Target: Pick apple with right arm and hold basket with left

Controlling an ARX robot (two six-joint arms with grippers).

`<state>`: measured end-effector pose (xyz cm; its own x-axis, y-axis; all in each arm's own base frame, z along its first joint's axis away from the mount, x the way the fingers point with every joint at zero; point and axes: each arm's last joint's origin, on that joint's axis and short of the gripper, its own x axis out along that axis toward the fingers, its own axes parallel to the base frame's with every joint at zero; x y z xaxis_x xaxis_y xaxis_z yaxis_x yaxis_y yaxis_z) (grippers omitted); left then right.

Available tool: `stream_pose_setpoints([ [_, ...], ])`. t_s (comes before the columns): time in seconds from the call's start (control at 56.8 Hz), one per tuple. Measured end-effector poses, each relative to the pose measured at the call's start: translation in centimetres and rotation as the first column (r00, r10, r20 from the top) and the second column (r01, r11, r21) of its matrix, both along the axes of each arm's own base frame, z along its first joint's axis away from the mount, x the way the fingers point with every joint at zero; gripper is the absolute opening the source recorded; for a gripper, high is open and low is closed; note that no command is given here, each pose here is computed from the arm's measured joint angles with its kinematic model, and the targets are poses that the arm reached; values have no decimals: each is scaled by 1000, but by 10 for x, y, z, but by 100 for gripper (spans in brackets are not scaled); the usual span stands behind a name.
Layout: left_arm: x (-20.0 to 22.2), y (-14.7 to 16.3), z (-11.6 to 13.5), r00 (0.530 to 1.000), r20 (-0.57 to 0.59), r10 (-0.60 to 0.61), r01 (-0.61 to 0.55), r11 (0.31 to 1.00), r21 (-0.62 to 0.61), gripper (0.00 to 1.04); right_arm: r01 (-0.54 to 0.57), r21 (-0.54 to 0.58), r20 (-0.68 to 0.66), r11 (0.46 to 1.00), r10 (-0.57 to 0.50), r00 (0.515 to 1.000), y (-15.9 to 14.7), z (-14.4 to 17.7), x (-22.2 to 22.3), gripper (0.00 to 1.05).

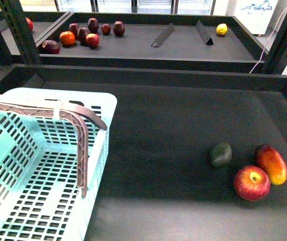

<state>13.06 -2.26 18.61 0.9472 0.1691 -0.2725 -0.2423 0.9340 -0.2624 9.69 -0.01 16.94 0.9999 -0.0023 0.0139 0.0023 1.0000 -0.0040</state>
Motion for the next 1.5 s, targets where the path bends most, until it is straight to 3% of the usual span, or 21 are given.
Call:
stream_pose_setpoints([
  [0.176,42,-8,12,999,-32,-28,17,957,-289,98,0,0,0,1000,0,1000,0,0,0,96],
  [0.405,94,-16,-14,979,-199,47,-155,804,-574,98,0,0,0,1000,0,1000,0,0,0,96],
  [0.687,149,-16,-24,959,-260,113,-267,669,-694,98,0,0,0,1000,0,1000,0,0,0,96],
  [1.145,189,-28,-43,938,-323,122,-333,564,-755,97,0,0,0,1000,0,1000,0,0,0,96],
  [1.18,191,-30,-40,941,-316,122,-328,562,-760,88,0,0,0,1000,0,1000,0,0,0,96],
  [1.198,195,-31,-35,945,-303,123,-318,553,-770,70,0,0,0,1000,0,1000,0,0,0,96],
  [1.321,194,-31,-37,937,-322,133,-341,541,-769,49,0,0,0,1000,0,1000,0,0,0,96],
  [1.427,194,-31,-40,930,-339,141,-361,524,-772,23,0,0,0,1000,0,1000,0,0,0,96],
  [1.497,194,-31,-40,929,-341,140,-363,519,-774,19,0,0,0,1000,0,1000,0,0,0,96],
])
